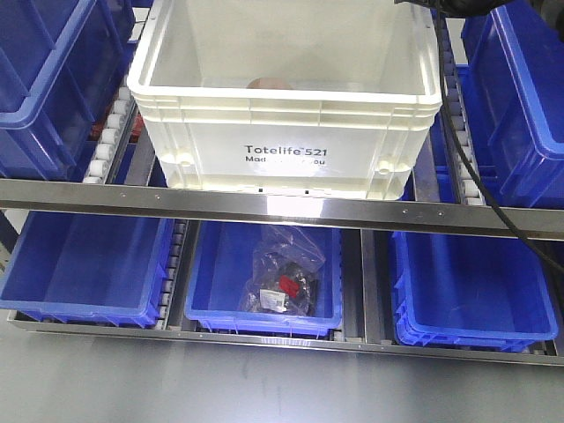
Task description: Place moving items into box and shelve
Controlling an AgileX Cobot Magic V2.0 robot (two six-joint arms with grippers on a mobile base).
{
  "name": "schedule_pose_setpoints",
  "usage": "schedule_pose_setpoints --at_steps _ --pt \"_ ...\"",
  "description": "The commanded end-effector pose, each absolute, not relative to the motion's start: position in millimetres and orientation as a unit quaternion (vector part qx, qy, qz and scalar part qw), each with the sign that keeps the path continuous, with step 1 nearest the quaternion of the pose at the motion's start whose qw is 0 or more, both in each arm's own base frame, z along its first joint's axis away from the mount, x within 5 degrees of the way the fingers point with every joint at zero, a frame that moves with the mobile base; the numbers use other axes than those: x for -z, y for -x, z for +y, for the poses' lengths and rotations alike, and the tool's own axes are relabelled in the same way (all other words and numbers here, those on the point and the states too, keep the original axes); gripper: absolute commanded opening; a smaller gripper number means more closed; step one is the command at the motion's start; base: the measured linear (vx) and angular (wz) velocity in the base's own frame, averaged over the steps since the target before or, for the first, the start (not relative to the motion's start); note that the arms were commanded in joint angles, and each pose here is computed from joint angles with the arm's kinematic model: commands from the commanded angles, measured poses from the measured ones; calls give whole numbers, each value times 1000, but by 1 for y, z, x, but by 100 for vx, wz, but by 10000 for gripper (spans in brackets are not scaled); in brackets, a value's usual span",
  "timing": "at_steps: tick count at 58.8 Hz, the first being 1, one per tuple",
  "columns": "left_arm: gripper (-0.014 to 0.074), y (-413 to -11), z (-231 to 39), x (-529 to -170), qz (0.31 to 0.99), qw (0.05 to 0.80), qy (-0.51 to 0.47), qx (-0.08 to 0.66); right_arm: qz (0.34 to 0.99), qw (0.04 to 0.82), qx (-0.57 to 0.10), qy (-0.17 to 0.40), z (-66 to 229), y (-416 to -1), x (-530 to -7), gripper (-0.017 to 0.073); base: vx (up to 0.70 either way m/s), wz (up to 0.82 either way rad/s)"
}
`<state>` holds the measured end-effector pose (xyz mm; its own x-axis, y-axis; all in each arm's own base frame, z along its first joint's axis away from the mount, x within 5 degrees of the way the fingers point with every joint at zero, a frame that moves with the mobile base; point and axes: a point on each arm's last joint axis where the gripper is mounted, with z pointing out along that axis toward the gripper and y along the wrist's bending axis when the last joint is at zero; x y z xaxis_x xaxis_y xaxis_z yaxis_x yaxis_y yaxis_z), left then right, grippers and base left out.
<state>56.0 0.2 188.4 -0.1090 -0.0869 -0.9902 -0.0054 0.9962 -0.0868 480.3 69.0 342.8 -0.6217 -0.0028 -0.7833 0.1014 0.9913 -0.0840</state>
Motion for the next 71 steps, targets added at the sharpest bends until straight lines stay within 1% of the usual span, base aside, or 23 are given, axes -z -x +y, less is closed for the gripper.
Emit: schedule_pose_setpoints --at_steps 1,16,64,71 --pt "-6 -55 -1 -201 702 711 27 38 862 503 59 -23 63 -467 -390 -8 0 0" --pt "-6 -54 -1 -213 657 753 23 44 862 503 59 -23 63 -467 -390 -8 0 0" --pt "-6 -54 -1 -212 658 751 23 44 862 502 60 -23 63 -467 -390 -8 0 0" --pt "-6 -54 -1 -212 658 751 23 44 866 497 48 -31 64 -467 -389 -8 0 0"
